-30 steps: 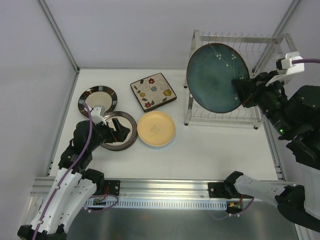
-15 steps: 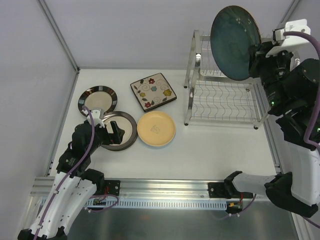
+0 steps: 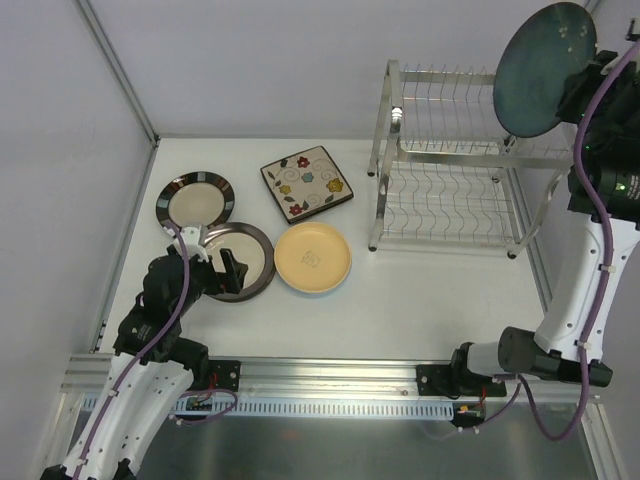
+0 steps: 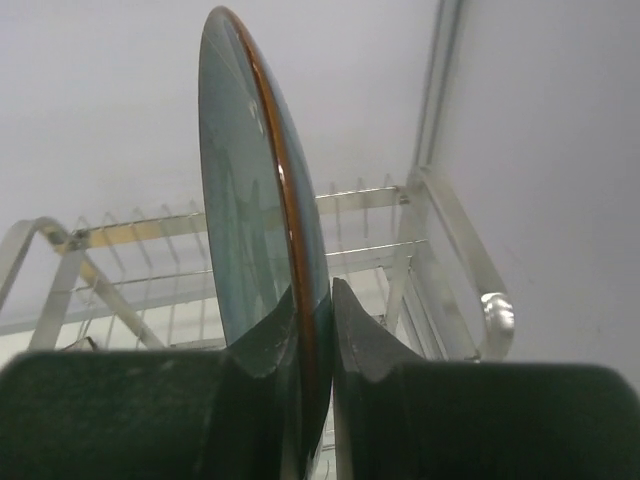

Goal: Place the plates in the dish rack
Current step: Insert the plate into the dish rack

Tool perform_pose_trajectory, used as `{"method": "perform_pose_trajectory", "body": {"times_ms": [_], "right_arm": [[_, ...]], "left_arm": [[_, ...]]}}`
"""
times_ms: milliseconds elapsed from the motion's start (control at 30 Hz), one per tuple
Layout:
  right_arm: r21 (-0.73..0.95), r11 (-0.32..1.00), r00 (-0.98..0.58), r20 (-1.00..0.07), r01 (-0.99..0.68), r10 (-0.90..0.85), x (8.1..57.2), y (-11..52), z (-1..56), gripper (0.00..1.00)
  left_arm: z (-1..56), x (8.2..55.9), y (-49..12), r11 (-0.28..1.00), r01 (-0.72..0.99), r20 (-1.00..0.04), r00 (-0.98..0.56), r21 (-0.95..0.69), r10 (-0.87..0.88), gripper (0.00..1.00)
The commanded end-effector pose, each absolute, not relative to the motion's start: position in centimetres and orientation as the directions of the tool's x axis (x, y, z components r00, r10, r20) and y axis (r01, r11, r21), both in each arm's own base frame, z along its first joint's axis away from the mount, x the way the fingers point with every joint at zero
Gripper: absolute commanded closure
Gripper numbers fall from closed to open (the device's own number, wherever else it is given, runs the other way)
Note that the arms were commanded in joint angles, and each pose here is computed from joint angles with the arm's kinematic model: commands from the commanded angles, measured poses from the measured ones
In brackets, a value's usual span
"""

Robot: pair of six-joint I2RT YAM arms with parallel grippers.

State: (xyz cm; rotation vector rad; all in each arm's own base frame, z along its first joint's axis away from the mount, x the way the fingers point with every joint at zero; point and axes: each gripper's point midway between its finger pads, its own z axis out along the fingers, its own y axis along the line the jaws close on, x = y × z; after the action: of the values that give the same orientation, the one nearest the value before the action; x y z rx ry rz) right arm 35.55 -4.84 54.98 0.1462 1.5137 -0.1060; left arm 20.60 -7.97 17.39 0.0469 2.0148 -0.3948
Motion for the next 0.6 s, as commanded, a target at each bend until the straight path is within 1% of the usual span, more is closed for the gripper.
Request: {"method": "perform_pose_trajectory", "body": {"times_ms": [0,100,300,567], "right_arm": [[0.085,0.996,0.453,-0.889,0.013,0.070,31.8,-4.4,66.2,1.00],[0.046,0.998,0.474,-0.880,0.039,0.022,32.3,-6.1,66.7,1.00],[-0.024,0.996,0.478,-0.876,0.090,-0.064,32.8,-9.0,66.7,1.00],[-0.162,0.970,0.418,-0.880,0.184,-0.226,33.4,-11.4,65.7,1.00]], "left_arm": [[18.8,21.2,-7.4,0.953,0.214,-0.919,-0.375,-0.215,-0.123,0.01],[18.9,21.3,-6.8,0.962,0.184,-0.926,-0.356,-0.200,-0.125,0.01],[18.8,21.4,-6.7,0.964,0.180,-0.928,-0.352,-0.194,-0.121,0.01],[18.8,21.3,-7.1,0.956,0.184,-0.921,-0.359,-0.230,-0.153,0.01]]}}
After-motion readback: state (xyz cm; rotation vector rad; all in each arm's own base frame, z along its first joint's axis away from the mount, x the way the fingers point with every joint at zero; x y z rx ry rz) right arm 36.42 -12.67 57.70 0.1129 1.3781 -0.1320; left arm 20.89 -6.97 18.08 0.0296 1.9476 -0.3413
